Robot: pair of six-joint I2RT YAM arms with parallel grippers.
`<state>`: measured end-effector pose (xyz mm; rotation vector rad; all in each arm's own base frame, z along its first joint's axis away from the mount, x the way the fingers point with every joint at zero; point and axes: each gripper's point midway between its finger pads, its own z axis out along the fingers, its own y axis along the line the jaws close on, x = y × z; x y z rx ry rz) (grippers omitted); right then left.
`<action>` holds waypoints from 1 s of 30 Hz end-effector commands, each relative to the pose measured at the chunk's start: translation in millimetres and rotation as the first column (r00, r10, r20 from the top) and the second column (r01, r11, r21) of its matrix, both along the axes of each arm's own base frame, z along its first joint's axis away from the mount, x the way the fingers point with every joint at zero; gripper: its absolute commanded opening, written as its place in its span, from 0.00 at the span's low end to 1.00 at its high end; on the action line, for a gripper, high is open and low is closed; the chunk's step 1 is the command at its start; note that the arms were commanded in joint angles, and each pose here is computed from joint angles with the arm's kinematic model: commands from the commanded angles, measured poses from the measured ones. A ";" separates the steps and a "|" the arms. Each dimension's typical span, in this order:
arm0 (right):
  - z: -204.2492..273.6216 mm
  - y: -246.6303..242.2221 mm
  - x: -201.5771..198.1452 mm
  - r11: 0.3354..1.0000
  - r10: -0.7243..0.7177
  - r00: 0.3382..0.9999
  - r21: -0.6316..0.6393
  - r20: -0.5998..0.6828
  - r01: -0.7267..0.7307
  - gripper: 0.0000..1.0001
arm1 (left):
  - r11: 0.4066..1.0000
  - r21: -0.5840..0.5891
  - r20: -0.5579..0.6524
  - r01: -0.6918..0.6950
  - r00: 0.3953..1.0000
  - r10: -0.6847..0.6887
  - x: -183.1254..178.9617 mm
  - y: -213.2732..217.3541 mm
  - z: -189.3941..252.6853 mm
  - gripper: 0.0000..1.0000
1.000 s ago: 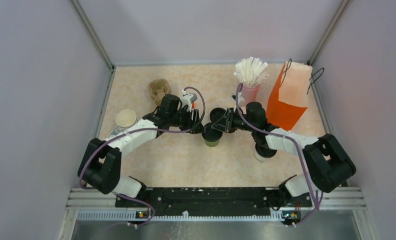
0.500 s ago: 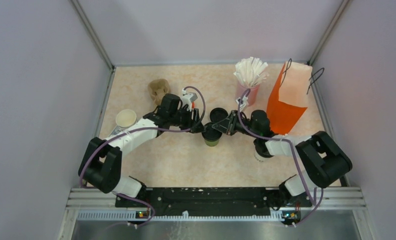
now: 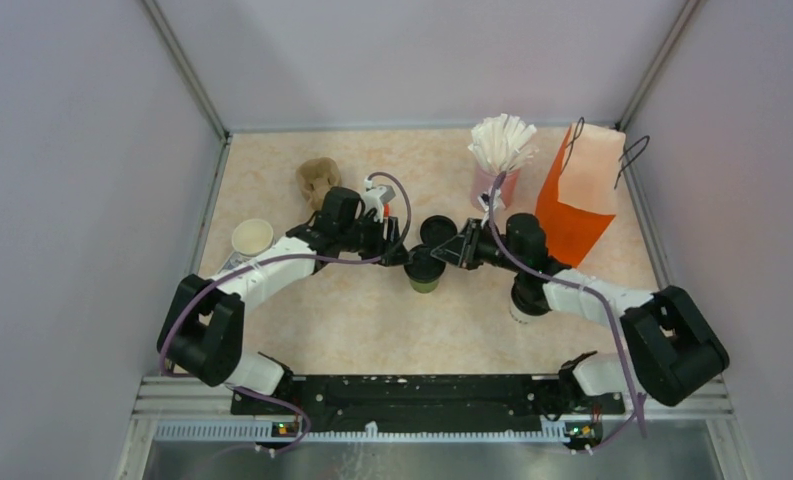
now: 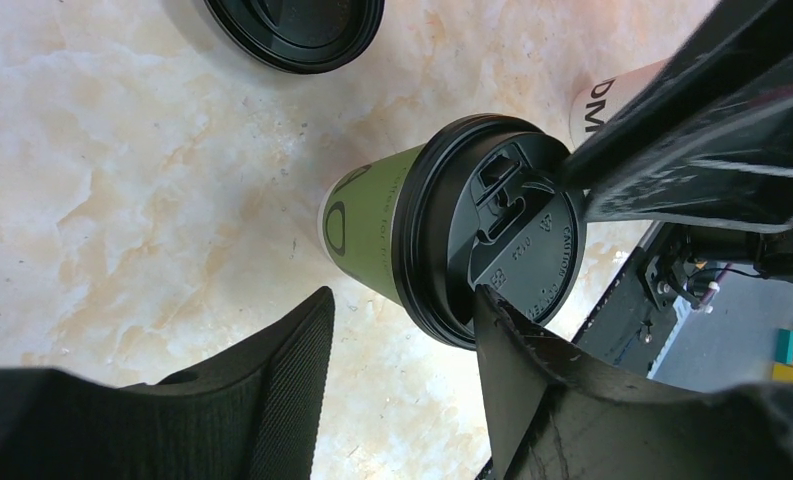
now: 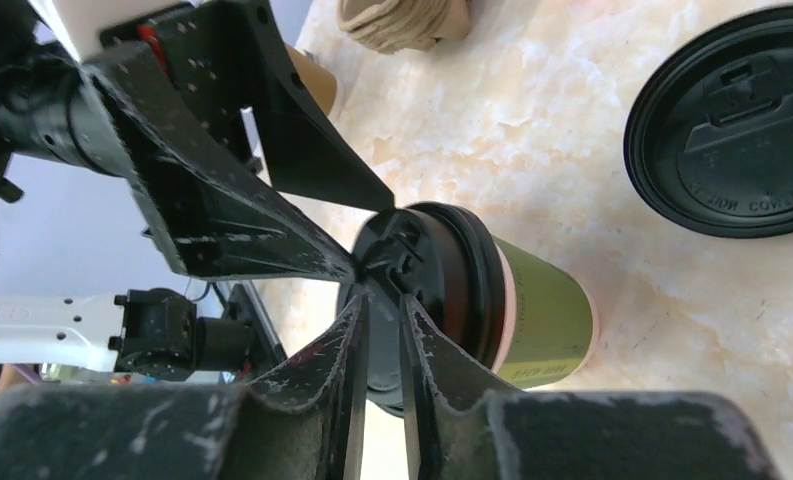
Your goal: Pack the takeout coffee
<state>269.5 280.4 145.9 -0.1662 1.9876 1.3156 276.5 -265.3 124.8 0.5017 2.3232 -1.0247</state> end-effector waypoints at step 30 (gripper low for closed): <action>-45.4 -2.9 33.2 0.898 -0.070 0.997 -0.437 -0.032 0.049 0.22 | 0.987 -0.017 0.206 -0.161 0.965 0.161 1.1 55.1 58.0 0.99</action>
